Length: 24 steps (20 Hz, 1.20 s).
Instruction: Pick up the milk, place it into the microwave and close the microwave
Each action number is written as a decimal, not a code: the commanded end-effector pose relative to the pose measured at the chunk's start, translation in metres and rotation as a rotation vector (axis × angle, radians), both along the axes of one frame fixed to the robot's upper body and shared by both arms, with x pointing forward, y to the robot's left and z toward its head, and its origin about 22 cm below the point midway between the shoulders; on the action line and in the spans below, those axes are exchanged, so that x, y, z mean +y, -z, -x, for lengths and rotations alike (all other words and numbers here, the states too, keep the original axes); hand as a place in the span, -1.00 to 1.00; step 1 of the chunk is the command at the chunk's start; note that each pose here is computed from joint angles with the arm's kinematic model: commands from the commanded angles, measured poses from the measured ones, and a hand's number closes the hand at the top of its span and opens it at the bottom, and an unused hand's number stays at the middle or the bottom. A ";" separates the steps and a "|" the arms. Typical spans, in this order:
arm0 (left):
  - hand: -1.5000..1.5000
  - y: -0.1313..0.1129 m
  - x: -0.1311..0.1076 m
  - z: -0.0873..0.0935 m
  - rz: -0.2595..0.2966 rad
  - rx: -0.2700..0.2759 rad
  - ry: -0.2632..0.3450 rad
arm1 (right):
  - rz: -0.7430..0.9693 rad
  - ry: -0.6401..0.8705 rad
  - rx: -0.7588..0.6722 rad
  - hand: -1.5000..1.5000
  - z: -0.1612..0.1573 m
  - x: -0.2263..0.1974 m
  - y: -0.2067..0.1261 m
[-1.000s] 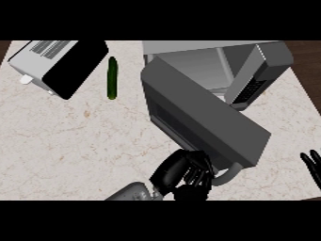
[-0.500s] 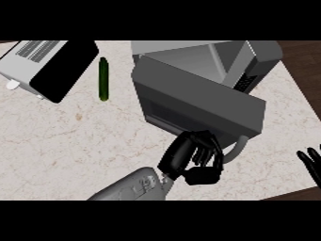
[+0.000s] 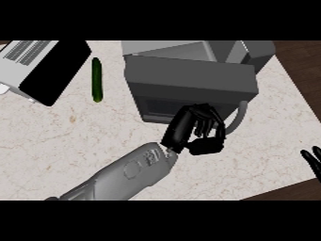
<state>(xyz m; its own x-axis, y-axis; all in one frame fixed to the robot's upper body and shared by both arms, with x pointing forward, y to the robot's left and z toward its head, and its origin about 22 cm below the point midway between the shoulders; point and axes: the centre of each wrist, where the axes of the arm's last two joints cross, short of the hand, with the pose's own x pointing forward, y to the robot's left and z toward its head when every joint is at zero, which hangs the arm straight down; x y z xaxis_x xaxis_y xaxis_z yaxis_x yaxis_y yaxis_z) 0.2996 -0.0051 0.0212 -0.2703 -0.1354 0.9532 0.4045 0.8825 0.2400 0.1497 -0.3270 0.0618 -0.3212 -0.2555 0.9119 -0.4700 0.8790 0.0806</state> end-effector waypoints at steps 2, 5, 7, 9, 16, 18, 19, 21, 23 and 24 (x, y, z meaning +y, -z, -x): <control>1.00 -0.017 0.000 -0.024 0.035 0.001 -0.057 | 0.014 -0.011 0.004 -1.00 0.001 0.002 -0.010; 1.00 -0.019 0.003 -0.034 0.061 0.004 -0.073 | 0.016 -0.017 0.008 -1.00 -0.002 0.001 -0.011; 1.00 -0.024 0.003 -0.038 0.087 0.026 -0.087 | 0.003 0.002 -0.006 -1.00 -0.003 -0.001 -0.015; 1.00 -0.024 0.003 -0.041 0.096 0.036 -0.086 | 0.020 -0.016 -0.013 -1.00 -0.005 0.001 -0.022; 1.00 -0.031 0.005 -0.053 0.150 0.067 -0.098 | 0.015 -0.012 -0.020 -1.00 -0.007 -0.004 -0.030; 1.00 -0.021 0.010 -0.051 0.165 0.085 -0.104 | 0.003 -0.018 -0.041 -1.00 -0.009 -0.003 -0.034; 1.00 -0.021 0.012 -0.054 0.176 0.097 -0.115 | 0.012 -0.003 -0.027 -1.00 -0.007 -0.004 -0.032; 1.00 -0.021 0.015 -0.057 0.204 0.129 -0.154 | -0.003 -0.019 -0.037 -1.00 -0.008 -0.005 -0.034; 1.00 -0.017 0.017 -0.058 0.205 0.122 -0.179 | -0.010 -0.023 -0.033 -1.00 -0.009 -0.005 -0.033; 1.00 -0.022 0.016 -0.060 0.213 0.117 -0.192 | -0.016 -0.023 -0.038 -1.00 -0.009 -0.005 -0.036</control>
